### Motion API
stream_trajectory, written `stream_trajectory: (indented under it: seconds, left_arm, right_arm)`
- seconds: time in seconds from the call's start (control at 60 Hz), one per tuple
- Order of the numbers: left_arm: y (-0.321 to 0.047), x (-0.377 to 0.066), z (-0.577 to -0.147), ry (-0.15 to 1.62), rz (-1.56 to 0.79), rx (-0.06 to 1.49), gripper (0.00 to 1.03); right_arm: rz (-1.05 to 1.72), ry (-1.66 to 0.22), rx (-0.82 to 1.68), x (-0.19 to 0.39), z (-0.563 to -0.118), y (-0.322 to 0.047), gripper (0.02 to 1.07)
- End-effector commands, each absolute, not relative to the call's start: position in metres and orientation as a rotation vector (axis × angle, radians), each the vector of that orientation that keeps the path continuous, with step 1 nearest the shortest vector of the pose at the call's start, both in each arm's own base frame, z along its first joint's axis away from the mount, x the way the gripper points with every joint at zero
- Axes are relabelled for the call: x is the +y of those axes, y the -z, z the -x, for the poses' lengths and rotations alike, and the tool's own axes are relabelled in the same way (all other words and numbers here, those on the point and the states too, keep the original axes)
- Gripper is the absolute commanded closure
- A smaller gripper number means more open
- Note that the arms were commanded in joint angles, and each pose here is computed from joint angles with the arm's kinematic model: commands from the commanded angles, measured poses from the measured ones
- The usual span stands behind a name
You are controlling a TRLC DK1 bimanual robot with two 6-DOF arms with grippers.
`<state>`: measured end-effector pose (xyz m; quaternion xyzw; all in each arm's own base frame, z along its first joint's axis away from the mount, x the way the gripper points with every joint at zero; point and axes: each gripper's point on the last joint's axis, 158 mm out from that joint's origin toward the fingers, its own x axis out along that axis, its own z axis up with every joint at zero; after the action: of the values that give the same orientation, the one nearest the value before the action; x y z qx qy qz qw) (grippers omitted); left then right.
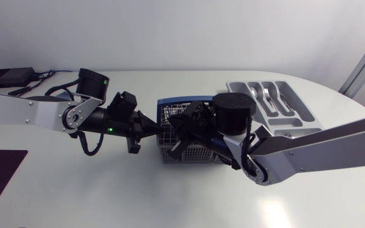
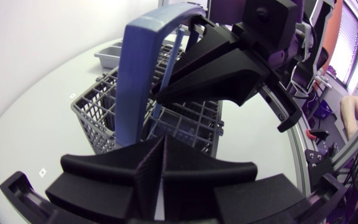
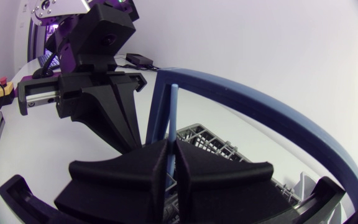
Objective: Unload the cutlery basket into the drawer organizer.
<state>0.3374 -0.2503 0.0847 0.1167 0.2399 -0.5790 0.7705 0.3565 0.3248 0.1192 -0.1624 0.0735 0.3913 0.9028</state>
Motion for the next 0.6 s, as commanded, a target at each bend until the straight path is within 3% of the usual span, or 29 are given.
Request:
stream_trajectory:
  seconds: [0.0,0.583]
  left_arm:
    - [-0.059,-0.252,-0.335,1.247,-0.229,0.615,0.83]
    - [-0.043,-0.258,-0.342,1.225,-0.243,0.660,0.83]
  right_arm:
    - [0.382,-0.809,0.075,0.321,-0.353,-0.138,0.97]
    - [0.386,-0.803,0.052,0.317,-0.350,-0.146,0.97]
